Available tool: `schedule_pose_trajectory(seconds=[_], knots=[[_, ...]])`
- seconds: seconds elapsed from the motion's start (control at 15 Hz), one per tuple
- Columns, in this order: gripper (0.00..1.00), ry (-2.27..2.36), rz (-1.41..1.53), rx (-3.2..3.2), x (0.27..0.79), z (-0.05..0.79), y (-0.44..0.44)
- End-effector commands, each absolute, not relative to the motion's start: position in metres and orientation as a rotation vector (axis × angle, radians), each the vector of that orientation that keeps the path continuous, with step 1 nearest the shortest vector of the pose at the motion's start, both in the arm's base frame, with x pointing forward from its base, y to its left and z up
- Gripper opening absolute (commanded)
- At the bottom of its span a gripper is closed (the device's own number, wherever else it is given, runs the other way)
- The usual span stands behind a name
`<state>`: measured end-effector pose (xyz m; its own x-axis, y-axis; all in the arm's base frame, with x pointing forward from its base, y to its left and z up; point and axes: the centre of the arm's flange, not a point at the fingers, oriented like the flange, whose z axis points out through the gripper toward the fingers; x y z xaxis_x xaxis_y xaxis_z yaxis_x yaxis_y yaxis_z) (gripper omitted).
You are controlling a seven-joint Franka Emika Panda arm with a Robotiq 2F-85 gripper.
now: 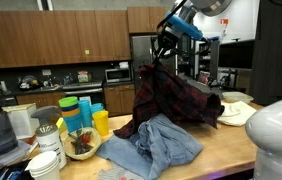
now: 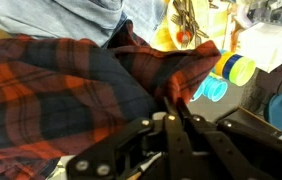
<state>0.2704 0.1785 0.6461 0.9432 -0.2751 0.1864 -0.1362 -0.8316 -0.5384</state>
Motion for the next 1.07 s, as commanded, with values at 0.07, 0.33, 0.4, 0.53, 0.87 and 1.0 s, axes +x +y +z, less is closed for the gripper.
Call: schedule_pose_trajectory(seconds=[0.07,0.33,0.4,0.53,0.87,1.0], knots=[[0.01,0.219,-0.272,-2.504,0.271,0.662,0.177],[0.01,0.200,-0.213,-2.472,0.274,0.660,0.174],[0.01,0.200,-0.204,-2.466,0.274,0.661,0.172],[0.01,0.205,-0.207,-2.459,0.274,0.666,0.165],[0.01,0.245,-0.259,-2.446,0.269,0.689,0.145],[0.01,0.258,-0.275,-2.442,0.269,0.698,0.139]])
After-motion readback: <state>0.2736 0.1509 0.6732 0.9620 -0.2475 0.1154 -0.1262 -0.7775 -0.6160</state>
